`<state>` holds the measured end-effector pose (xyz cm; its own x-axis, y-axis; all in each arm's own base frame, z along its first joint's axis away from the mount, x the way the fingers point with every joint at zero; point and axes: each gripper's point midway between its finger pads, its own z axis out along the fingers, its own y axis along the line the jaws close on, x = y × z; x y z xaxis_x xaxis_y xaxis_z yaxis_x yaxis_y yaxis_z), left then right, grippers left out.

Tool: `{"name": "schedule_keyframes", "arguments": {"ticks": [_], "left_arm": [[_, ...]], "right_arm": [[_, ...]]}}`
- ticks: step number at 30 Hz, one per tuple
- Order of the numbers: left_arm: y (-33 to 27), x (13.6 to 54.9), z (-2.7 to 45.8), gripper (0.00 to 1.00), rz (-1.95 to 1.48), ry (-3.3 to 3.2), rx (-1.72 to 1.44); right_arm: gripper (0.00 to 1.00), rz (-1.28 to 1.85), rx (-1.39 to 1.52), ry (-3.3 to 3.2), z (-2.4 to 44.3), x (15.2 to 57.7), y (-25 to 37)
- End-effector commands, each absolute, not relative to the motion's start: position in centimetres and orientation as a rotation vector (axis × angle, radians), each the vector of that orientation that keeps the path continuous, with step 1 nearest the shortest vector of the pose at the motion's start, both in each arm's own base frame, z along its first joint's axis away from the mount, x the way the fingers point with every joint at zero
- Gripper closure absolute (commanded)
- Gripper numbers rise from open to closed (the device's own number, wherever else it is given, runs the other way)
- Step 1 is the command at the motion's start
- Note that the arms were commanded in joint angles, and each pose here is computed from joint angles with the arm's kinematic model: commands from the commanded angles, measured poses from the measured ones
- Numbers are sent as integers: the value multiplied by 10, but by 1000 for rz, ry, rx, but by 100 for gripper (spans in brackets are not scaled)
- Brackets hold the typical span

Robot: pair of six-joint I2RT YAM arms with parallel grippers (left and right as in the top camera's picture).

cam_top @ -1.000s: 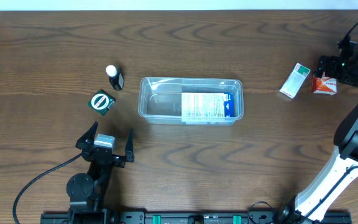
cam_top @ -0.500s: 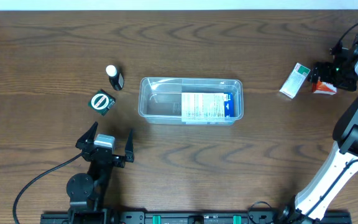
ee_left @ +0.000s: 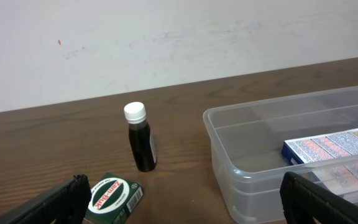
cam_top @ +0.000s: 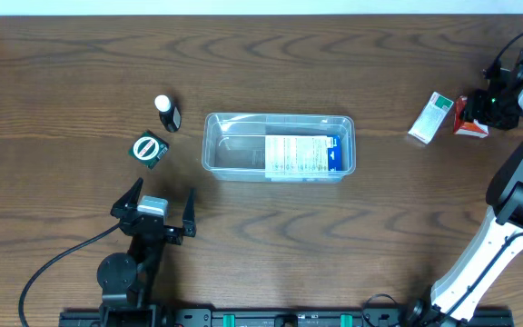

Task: Pack container
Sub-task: 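Lower the right gripper onto the red-white packet and grasp it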

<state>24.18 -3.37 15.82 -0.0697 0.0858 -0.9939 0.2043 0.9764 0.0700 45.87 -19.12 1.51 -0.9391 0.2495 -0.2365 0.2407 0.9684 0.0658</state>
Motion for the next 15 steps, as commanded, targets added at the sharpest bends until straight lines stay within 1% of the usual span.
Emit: {"name": "schedule_keyframes", "arguments": {"ticks": [1, 7, 15], "left_arm": [[-36, 241, 143, 2, -112, 1684, 238], [-36, 241, 143, 2, -112, 1684, 238], [-36, 241, 143, 2, -112, 1684, 238]], "right_arm": [[46, 55, 434, 2868, 13, 460, -194], [42, 67, 456, 2862, 34, 456, -190], [41, 146, 421, 2769, 100, 462, -168]]}}
